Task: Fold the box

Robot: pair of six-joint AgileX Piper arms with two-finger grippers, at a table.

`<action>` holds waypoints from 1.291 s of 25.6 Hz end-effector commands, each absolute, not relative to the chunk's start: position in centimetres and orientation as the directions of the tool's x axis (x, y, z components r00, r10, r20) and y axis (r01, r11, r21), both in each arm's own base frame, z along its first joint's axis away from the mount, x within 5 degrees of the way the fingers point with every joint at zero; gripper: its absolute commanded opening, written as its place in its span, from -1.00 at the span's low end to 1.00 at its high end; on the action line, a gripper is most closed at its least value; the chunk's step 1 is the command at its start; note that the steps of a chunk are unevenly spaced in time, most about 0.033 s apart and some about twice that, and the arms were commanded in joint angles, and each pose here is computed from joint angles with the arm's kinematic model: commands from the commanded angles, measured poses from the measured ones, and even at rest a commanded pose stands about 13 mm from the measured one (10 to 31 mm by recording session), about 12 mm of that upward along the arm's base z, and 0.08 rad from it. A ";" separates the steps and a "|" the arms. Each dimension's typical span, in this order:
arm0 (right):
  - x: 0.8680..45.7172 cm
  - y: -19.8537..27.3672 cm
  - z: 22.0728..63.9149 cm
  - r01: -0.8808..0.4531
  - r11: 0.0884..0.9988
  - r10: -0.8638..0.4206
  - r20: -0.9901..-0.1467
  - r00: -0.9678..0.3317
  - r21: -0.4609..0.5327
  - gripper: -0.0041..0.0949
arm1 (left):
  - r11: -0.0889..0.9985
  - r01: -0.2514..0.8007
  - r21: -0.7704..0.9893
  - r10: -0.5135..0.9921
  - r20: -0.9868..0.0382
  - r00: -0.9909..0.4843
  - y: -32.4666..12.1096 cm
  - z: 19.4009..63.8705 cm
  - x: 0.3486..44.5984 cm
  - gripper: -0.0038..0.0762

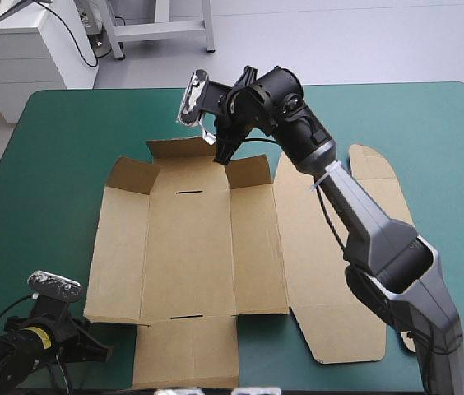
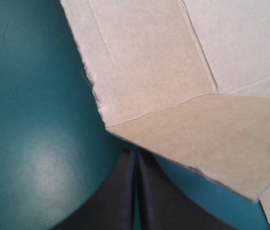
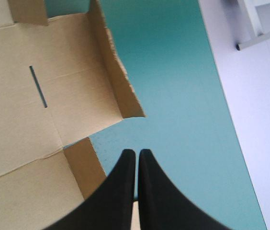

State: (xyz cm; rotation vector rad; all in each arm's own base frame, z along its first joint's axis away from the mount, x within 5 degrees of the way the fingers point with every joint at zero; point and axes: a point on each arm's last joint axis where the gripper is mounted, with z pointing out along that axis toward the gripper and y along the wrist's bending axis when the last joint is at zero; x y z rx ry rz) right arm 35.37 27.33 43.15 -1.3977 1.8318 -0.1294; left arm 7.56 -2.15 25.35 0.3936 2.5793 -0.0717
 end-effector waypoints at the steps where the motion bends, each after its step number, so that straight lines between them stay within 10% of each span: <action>1: 32.4 23.1 49.8 -0.588 0.607 -0.728 -0.671 -0.141 -0.535 -0.95 | 0.954 0.297 0.034 0.264 -0.560 -0.785 -2.3 26.3 8.0 -0.92; 7: 30.5 17.1 54.1 -0.451 0.794 -0.542 -0.810 -0.223 -0.407 -0.95 | 0.954 0.297 0.034 0.263 -0.565 -0.782 -2.3 26.4 8.1 -0.92; 22: 30.7 8.2 46.5 -0.473 0.850 -0.495 -0.658 -0.567 -0.231 -0.95 | 0.950 0.307 -0.065 0.133 -0.803 -0.581 -2.9 36.8 7.7 -0.92; 33: 25.1 6.6 44.4 -0.434 0.883 -0.432 -0.672 -0.601 -0.179 -0.95 | 0.961 0.271 0.057 0.219 -0.758 -0.614 -3.1 41.0 11.5 -0.92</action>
